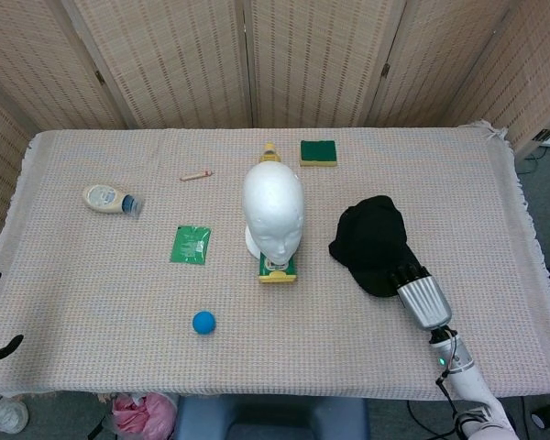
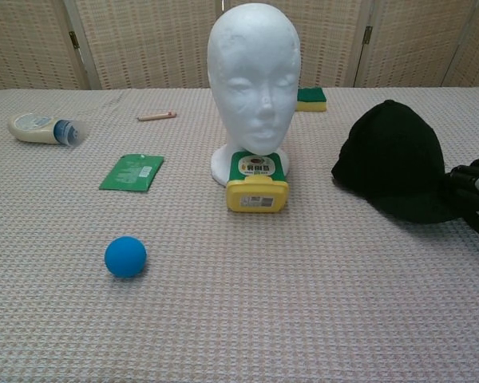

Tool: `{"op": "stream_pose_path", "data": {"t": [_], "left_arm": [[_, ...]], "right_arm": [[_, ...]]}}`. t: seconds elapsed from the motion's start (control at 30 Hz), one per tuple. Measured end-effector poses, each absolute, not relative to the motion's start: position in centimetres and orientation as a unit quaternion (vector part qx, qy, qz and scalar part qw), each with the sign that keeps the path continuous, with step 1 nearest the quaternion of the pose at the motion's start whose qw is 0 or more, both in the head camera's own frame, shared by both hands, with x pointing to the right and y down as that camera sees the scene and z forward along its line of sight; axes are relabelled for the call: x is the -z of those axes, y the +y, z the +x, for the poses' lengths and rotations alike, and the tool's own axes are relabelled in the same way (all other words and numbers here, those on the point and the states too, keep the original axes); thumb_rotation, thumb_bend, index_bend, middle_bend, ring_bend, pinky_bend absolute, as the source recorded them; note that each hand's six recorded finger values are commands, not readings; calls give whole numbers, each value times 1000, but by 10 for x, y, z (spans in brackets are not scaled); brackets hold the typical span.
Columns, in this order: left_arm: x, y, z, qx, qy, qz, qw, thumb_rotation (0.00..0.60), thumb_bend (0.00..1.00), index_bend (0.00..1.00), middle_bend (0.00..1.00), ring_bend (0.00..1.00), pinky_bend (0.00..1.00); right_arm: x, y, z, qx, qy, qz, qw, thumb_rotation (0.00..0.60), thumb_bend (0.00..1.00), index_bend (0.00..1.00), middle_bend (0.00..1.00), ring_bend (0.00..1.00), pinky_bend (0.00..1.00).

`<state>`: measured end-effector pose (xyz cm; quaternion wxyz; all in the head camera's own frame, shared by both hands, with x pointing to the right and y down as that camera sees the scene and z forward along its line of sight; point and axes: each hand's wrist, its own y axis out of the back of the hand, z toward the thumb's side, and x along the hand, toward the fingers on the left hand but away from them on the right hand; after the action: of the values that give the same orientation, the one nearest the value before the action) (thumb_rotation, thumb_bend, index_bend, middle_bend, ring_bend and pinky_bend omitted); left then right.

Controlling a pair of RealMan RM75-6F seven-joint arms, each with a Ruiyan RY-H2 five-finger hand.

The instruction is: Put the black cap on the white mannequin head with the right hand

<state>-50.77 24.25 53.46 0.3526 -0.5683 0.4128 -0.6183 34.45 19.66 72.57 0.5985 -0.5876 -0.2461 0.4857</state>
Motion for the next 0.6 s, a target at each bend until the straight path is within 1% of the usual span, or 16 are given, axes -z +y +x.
{"op": "stream_pose_path", "data": {"t": [0.17, 0.27, 0.4, 0.5, 0.6], "left_arm": [[-532, 244, -509, 617, 415, -567, 355, 600, 184, 0, 0, 0, 171], [-530, 245, -509, 616, 415, -567, 356, 600, 185, 0, 0, 0, 171], [-530, 246, -510, 617, 416, -565, 357, 600, 184, 0, 0, 0, 171], [-529, 246, -510, 617, 417, -564, 357, 600, 185, 0, 0, 0, 171], [-528, 247, -510, 617, 417, -563, 358, 600, 184, 0, 0, 0, 171]], "right_arm": [[-714, 182, 344, -476, -267, -567, 617, 600, 677, 847, 774, 685, 907], [-704, 174, 344, -465, -275, -550, 637, 600, 728, 884, 794, 761, 990], [-685, 159, 343, -444, -282, -519, 674, 600, 738, 926, 813, 788, 1000], [-672, 147, 343, -431, -279, -490, 705, 600, 745, 982, 842, 804, 1000], [-662, 136, 344, -425, -268, -460, 732, 600, 746, 1000, 860, 812, 1000]]}}
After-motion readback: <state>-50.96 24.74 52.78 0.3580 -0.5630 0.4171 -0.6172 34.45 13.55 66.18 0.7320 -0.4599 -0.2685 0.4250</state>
